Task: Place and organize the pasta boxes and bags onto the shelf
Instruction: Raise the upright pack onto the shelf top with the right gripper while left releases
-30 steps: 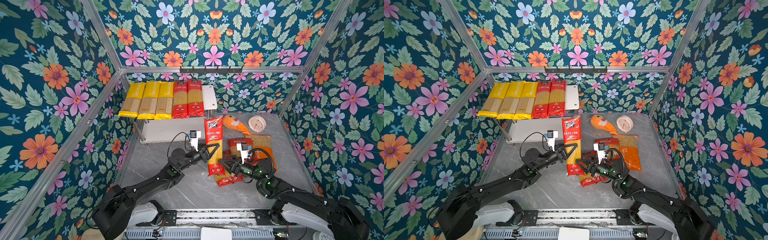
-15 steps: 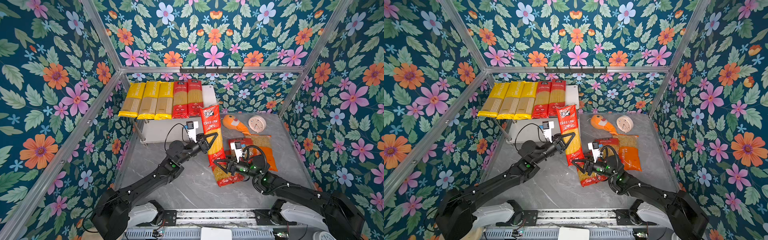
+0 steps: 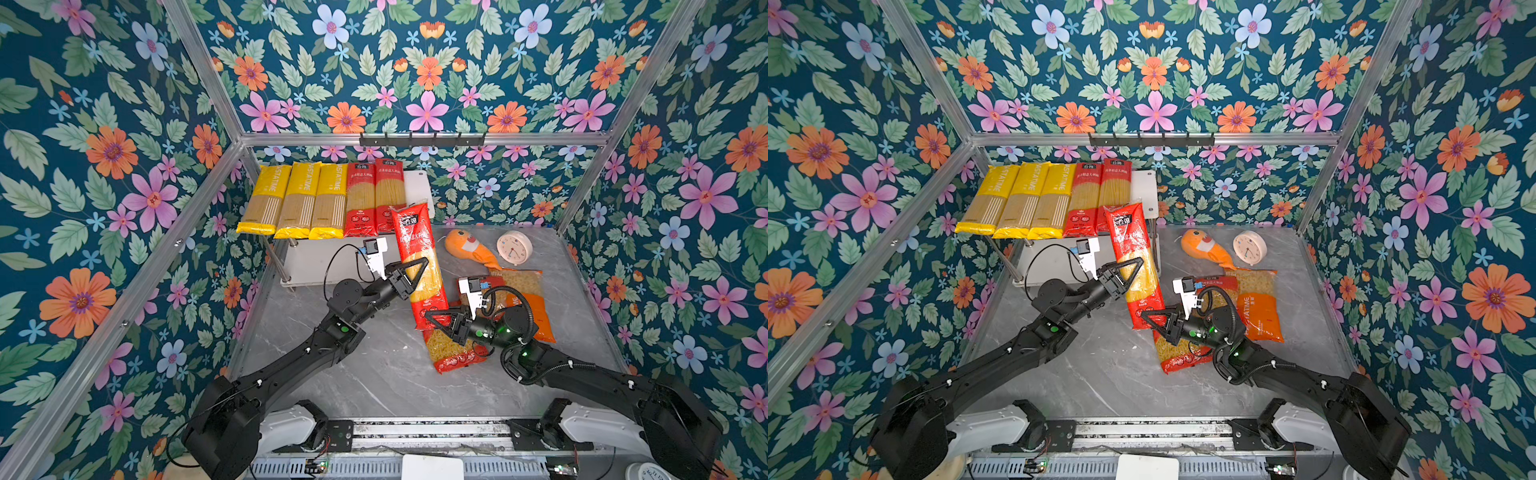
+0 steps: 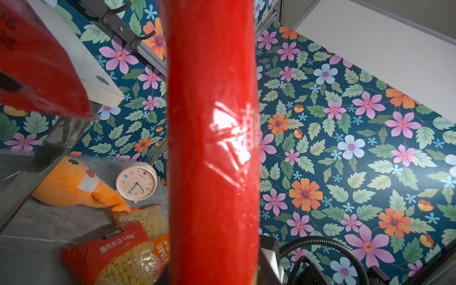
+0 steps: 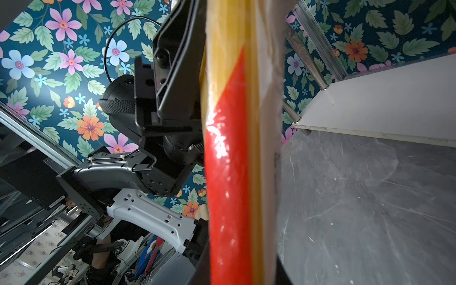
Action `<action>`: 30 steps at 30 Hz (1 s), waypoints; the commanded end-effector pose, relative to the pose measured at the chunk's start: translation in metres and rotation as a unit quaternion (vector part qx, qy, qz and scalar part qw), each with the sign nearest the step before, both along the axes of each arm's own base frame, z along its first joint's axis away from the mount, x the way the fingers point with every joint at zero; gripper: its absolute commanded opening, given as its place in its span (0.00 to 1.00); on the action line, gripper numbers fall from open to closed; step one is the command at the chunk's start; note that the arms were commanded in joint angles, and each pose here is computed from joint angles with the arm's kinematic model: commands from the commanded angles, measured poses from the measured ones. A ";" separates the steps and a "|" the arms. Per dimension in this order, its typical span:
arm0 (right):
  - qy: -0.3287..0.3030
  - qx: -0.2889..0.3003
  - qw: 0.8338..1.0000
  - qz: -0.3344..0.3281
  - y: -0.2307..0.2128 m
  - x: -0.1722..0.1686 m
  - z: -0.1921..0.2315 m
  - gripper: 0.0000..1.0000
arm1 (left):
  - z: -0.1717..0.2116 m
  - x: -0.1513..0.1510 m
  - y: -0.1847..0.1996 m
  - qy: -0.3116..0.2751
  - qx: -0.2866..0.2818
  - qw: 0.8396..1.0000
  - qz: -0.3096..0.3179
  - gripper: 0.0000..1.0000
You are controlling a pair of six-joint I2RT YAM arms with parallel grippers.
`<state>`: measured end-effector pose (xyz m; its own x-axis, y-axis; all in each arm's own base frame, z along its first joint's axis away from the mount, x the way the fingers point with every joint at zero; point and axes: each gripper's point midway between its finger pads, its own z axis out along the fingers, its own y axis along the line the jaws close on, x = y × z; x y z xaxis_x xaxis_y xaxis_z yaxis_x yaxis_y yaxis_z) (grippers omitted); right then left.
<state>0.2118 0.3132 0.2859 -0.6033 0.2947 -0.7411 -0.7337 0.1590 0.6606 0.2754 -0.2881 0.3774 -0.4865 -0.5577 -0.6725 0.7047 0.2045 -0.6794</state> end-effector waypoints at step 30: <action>0.200 -0.007 0.977 -0.073 -0.011 0.175 0.121 0.00 | -0.064 -0.008 0.077 0.061 0.029 0.993 0.094 0.77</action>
